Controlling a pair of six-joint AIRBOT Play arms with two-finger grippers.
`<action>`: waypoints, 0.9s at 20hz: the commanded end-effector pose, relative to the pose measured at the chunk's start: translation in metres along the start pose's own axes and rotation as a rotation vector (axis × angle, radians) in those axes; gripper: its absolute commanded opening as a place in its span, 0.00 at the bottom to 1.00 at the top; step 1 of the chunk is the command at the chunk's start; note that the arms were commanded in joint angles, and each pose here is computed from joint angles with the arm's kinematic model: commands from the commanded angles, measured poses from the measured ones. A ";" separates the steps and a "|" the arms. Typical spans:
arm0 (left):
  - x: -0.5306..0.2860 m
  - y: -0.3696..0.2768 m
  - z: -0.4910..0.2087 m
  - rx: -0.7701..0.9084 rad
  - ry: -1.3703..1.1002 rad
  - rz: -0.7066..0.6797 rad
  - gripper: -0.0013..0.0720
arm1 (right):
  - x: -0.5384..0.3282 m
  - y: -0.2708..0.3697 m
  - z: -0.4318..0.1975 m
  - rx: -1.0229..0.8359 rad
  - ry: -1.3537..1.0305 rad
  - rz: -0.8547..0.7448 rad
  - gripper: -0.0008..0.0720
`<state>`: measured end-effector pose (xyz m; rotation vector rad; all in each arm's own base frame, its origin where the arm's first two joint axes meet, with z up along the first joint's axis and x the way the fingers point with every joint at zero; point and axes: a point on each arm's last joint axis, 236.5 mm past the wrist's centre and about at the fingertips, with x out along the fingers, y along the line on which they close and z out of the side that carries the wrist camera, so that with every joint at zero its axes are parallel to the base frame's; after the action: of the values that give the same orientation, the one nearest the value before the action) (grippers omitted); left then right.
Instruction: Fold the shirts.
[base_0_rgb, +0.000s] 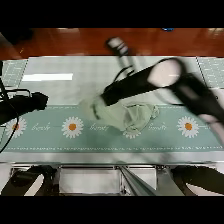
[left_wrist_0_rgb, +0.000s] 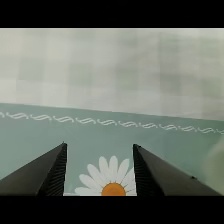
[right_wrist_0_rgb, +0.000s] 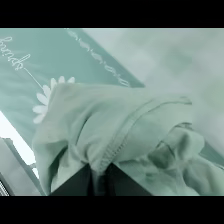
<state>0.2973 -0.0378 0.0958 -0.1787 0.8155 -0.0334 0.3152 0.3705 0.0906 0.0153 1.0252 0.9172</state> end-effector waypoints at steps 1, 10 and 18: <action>0.000 0.004 -0.011 -0.035 0.047 0.009 0.71 | 0.085 0.009 -0.009 0.214 0.008 0.116 0.23; -0.001 -0.012 -0.080 -0.019 0.347 -0.047 0.71 | -0.133 -0.173 0.030 0.431 -0.167 -0.090 0.56; 0.040 -0.102 -0.108 -0.333 0.529 -0.560 0.71 | -0.174 -0.261 -0.245 0.943 -0.106 -0.438 0.56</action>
<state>0.2371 -0.1251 0.0140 -0.5853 1.2811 -0.3535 0.3276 0.0184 0.0243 0.4971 1.1818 0.0987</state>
